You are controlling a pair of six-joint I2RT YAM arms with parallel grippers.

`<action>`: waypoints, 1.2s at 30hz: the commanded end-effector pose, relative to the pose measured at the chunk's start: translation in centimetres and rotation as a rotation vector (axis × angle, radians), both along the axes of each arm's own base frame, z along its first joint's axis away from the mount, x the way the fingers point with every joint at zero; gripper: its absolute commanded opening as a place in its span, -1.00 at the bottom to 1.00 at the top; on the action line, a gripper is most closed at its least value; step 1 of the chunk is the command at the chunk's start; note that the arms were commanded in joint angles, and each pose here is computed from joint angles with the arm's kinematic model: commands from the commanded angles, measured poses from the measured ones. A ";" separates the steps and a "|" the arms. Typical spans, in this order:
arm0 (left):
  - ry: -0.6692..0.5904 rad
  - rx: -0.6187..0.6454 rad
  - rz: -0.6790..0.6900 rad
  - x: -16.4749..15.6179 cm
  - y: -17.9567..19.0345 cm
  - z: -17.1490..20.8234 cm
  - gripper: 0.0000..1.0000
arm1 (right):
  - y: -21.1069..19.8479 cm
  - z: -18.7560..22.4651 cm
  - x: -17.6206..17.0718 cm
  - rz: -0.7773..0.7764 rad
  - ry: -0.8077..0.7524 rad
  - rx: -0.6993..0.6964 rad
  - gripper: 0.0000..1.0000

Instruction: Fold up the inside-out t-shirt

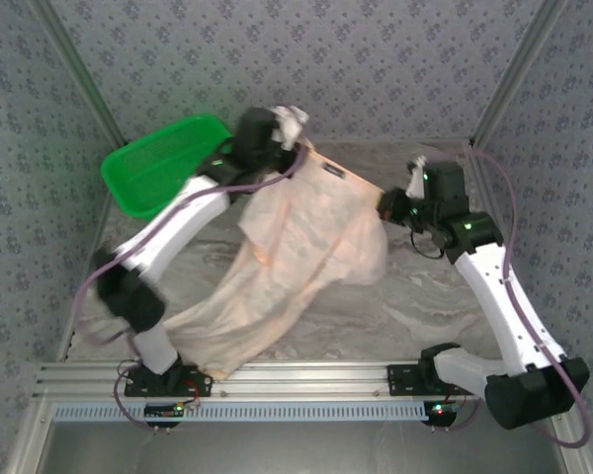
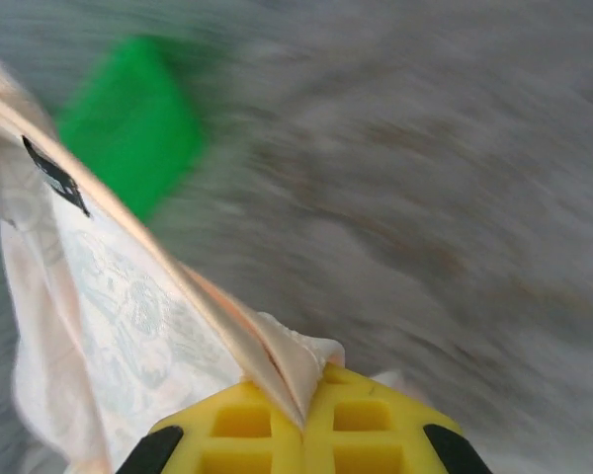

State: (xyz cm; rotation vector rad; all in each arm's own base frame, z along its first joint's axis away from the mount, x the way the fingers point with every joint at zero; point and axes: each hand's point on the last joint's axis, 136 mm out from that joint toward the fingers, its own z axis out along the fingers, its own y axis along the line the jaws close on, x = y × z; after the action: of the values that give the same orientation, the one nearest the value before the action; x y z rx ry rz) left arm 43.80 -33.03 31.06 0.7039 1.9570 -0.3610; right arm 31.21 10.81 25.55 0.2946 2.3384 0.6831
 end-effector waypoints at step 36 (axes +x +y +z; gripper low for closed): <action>0.816 0.010 1.039 -22.2 26.7 -25.5 0.72 | 11.7 -19.7 17.4 0.262 0.200 -0.659 0.23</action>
State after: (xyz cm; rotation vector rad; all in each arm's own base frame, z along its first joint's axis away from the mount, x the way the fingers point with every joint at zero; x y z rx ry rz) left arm 22.31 -7.52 6.35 -0.4672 2.7687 0.0176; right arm 47.76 22.47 5.92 -0.2304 2.6712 0.0419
